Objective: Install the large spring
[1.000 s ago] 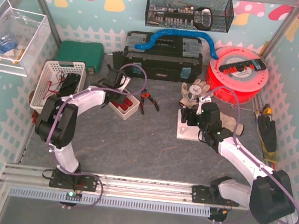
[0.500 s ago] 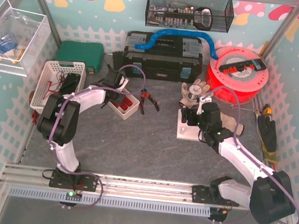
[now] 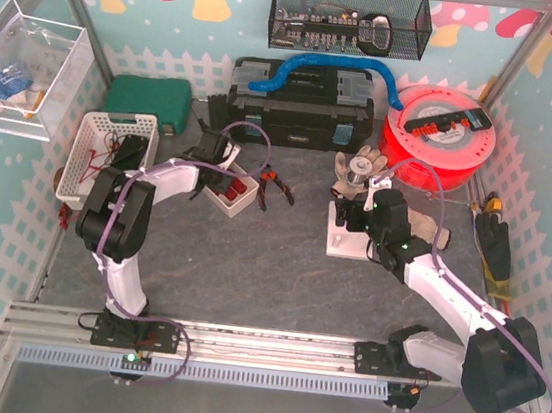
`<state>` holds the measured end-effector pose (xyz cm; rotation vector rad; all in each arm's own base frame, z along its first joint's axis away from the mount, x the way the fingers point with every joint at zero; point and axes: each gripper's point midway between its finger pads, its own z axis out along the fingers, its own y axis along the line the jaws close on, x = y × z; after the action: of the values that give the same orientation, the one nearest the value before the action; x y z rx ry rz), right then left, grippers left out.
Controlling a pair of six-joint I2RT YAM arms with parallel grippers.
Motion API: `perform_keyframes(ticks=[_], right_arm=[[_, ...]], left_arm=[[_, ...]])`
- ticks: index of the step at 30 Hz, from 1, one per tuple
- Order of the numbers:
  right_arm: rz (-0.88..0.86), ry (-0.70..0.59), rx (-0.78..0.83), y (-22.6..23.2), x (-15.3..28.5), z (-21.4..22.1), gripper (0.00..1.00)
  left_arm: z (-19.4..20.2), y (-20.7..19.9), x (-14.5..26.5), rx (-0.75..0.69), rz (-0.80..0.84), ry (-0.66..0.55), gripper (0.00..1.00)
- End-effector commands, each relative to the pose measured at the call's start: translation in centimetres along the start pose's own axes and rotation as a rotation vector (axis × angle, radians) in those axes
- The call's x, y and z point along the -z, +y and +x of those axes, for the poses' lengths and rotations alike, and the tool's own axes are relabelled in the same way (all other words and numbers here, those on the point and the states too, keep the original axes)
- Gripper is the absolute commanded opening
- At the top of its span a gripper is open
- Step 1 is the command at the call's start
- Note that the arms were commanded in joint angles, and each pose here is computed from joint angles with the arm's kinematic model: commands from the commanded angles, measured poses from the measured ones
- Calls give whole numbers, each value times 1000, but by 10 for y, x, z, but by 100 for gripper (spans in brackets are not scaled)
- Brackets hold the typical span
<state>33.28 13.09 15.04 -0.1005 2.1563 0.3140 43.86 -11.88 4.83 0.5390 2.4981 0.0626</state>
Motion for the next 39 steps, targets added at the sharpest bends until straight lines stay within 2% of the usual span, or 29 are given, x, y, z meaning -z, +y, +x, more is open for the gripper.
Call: perform_keyframes(ticks=[1, 3, 6, 8, 14, 20, 23, 26, 29, 31, 36, 39], right_arm=[[2, -17, 14, 1, 3, -1, 96], [-1, -18, 14, 1, 3, -2, 96], [2, -18, 15, 1, 3, -2, 96], [4, -21, 15, 1, 4, -2, 96], [8, -23, 17, 0, 4, -3, 96], [16, -22, 19, -2, 4, -2, 96], [21, -23, 20, -3, 3, -2, 96], [24, -22, 17, -3, 3, -1, 96], [27, -19, 17, -4, 0, 1, 96], [27, -10, 17, -4, -3, 3, 96], [9, 12, 17, 0, -7, 6, 96], [3, 3, 16, 1, -5, 3, 96]], left_arm=[[46, -5, -27, -21, -9, 136, 48], [46, -3, -28, -26, -20, 140, 45], [42, -8, -25, -27, 4, 126, 31], [37, -11, -21, -26, 22, 109, 25], [15, -13, 0, -33, 26, 40, 17], [-34, 0, 40, 56, -35, -112, 25], [-59, 16, 58, 212, -119, -178, 33], [-66, 19, 64, 373, -116, -179, 31], [-68, 6, 66, 460, -56, -181, 31], [-66, -2, 67, 454, -56, -179, 32], [-57, -7, 62, 261, -51, -150, 43], [-46, -1, 54, 221, -34, -117, 43]])
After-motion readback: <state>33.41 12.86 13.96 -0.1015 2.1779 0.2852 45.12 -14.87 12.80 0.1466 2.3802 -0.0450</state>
